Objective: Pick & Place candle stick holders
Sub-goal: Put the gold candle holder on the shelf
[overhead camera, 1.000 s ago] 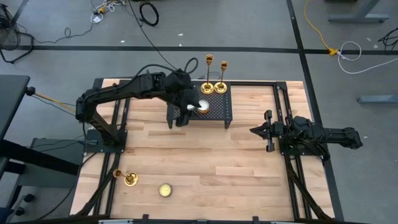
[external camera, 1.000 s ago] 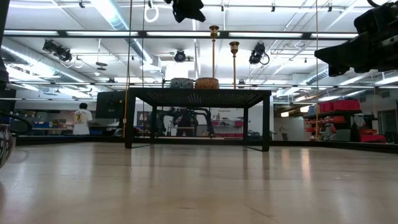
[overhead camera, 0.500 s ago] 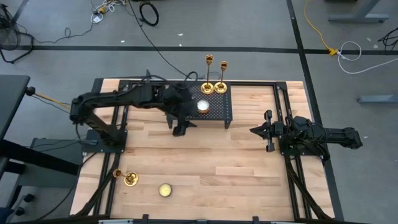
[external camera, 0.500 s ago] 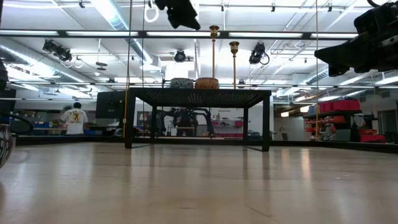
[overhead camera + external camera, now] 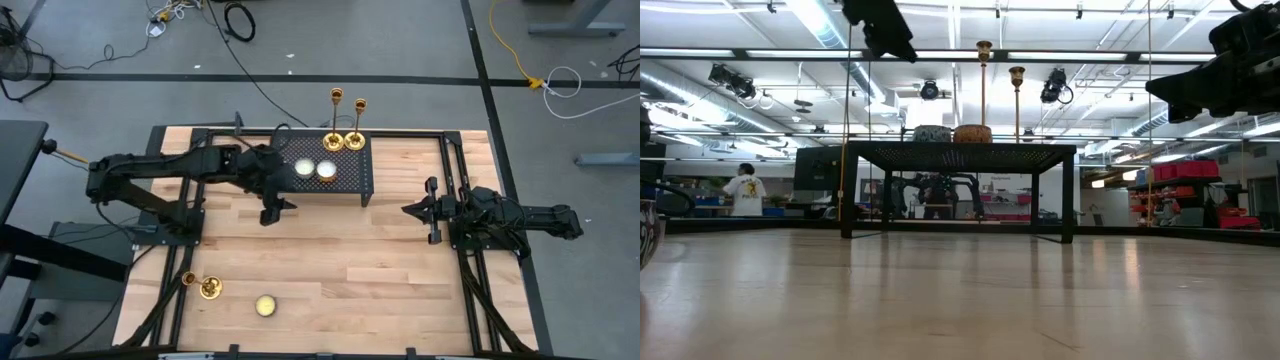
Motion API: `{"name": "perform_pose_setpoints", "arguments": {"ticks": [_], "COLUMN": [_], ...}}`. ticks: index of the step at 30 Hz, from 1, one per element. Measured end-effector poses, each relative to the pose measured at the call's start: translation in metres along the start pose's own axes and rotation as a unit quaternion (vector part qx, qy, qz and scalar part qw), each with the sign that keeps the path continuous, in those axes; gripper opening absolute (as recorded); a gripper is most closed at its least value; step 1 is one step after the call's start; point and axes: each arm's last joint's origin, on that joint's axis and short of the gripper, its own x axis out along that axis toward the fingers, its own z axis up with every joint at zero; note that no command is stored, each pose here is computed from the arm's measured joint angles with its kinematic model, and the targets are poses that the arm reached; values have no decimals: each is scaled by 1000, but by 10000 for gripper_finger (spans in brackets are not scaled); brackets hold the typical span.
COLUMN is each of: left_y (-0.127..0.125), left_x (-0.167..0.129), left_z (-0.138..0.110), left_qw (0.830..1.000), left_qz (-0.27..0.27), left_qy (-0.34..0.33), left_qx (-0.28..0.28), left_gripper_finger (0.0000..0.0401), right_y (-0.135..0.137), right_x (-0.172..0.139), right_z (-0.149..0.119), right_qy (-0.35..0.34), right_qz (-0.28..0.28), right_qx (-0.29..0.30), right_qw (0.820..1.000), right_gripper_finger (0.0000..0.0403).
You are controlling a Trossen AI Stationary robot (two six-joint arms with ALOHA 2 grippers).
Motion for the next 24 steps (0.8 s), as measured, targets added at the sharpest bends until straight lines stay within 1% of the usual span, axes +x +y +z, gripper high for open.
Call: {"name": "perform_pose_setpoints", "arguments": {"ticks": [7,9,17,21,24], "left_y": [-6,-8,-18,-24,-32], "left_x": [-10,-12,-22,-28,-30], "left_z": [-26,-31,-52,-55,-56], "left_qw": [1000,999,996,997,998], "left_qz": [14,13,0,-12,-28], "left_qy": [-6,-19,-27,-36,-37], "left_qx": [-27,-39,-80,-69,-49], "left_gripper_finger": [208,208,208,208,208], "right_y": [0,0,0,0,0], "right_x": [0,0,0,0,0], "right_z": [0,0,0,0,0], "right_qy": [0,0,0,0,0], "right_qz": [0,0,0,0,0], "right_qx": [0,0,0,0,0], "right_qw": [1000,1000,1000,1000,1000], "right_gripper_finger": [13,13,13,13,13]}}
